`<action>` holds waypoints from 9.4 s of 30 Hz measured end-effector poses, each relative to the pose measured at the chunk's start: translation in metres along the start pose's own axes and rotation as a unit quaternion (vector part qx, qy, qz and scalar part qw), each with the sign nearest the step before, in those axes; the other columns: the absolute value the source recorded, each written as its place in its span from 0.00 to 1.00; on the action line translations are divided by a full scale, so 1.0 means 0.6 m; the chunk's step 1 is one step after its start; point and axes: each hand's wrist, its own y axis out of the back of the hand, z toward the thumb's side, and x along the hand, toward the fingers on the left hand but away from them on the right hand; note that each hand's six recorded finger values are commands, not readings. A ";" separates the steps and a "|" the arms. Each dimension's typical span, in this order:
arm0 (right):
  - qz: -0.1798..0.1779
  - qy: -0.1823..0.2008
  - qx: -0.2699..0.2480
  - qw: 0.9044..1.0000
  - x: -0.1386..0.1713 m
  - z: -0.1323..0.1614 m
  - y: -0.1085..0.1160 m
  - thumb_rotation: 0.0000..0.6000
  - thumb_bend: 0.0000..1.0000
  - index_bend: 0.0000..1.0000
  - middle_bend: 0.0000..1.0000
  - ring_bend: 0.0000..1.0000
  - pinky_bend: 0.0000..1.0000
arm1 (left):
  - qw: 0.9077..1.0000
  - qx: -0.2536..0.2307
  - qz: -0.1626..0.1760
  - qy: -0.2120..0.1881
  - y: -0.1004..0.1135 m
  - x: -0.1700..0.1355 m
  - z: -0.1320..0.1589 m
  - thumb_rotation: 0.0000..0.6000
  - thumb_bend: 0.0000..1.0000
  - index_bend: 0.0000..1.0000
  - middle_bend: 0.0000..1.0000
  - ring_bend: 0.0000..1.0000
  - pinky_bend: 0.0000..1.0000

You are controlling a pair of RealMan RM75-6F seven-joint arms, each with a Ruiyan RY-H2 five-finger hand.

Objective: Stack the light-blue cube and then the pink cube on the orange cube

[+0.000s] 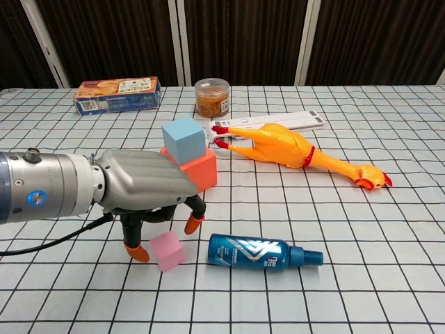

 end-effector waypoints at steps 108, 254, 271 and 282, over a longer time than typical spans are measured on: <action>0.016 -0.001 -0.016 1.000 -0.003 -0.004 -0.005 1.00 0.10 0.14 0.08 0.16 0.22 | 0.994 0.038 0.077 0.071 0.180 -0.025 -0.068 1.00 0.45 0.56 0.95 0.83 0.99; 0.030 -0.033 0.003 0.999 -0.009 -0.017 -0.018 1.00 0.10 0.15 0.08 0.16 0.22 | 0.990 0.078 0.085 0.086 0.209 0.033 -0.174 1.00 0.33 0.57 0.95 0.82 0.96; 0.031 -0.034 0.003 0.999 -0.010 -0.018 -0.019 1.00 0.10 0.14 0.08 0.16 0.22 | 0.989 0.077 0.094 0.087 0.220 0.029 -0.169 1.00 0.33 0.59 0.95 0.82 0.96; 0.030 -0.034 0.002 0.999 -0.010 -0.018 -0.017 1.00 0.10 0.15 0.08 0.16 0.22 | 0.989 0.075 0.086 0.093 0.215 0.028 -0.171 1.00 0.33 0.59 0.95 0.82 0.96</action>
